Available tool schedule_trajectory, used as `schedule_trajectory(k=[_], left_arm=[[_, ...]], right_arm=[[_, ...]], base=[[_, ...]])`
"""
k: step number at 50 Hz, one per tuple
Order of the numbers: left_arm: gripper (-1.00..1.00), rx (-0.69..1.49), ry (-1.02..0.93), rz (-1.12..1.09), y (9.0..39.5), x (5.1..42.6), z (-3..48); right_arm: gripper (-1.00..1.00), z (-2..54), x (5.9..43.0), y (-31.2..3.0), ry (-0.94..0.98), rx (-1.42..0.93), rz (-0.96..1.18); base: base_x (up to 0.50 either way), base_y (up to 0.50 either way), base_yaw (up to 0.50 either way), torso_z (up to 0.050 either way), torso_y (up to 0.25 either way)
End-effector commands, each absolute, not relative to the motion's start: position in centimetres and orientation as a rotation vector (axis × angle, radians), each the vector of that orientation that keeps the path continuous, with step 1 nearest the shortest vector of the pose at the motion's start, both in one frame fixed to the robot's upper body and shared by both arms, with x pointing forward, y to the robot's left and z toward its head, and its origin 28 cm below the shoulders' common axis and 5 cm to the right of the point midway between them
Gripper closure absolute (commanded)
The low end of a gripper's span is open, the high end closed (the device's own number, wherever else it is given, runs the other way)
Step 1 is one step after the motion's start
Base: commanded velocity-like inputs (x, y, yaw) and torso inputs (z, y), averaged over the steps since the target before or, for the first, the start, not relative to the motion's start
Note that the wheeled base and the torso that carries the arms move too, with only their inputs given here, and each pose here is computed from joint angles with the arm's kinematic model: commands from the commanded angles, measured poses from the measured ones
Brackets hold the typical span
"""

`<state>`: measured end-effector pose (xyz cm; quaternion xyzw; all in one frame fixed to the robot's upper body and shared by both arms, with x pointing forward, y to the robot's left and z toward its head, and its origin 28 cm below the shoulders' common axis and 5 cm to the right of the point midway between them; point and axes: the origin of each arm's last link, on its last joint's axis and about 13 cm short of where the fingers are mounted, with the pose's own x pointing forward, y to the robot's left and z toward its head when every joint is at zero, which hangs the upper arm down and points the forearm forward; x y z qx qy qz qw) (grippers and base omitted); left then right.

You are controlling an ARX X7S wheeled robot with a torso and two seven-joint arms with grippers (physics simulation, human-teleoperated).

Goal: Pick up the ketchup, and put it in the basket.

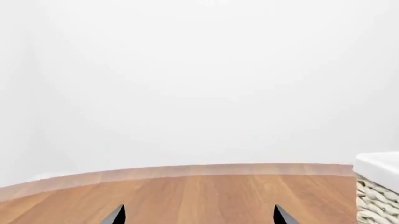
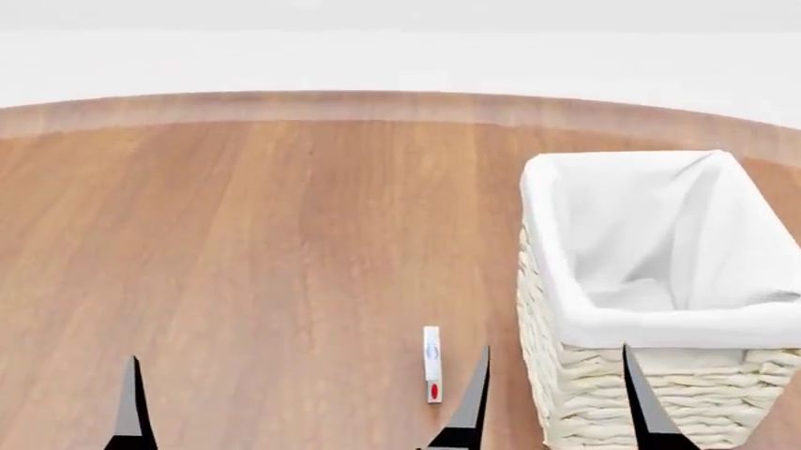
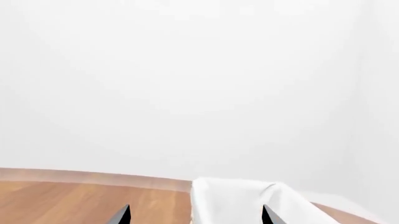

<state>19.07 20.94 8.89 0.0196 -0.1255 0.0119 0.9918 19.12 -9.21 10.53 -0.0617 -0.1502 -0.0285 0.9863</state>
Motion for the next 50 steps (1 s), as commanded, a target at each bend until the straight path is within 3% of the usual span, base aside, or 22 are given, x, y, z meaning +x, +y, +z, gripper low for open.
schedule_trajectory(k=[1, 10, 39, 50], left_arm=[[-1.00, 0.039, -0.256, 0.020, 21.14, 19.26, 8.60], [-1.00, 0.042, -0.255, 0.022, 21.16, 19.31, 8.50], [-1.00, 0.041, -0.230, -0.001, 21.05, 19.33, 8.20], [-1.00, -0.001, -0.183, -0.033, 21.40, 18.52, 7.86]], right_arm=[[-1.00, 10.32, 19.16, -9.35, -0.305, -0.129, -0.042], [-1.00, 10.34, 19.20, -9.40, -0.321, -0.132, -0.062], [-1.00, 10.22, 19.27, -9.41, -0.322, -0.112, -0.065], [-1.00, 9.96, 19.28, -9.41, -0.312, -0.100, -0.064]], base=[[0.00, 0.00, 0.00, 0.000, 0.000], [0.00, 0.00, 0.03, 0.000, 0.000], [0.00, 0.00, 0.50, 0.000, 0.000], [0.00, 0.00, 0.00, 0.000, 0.000]])
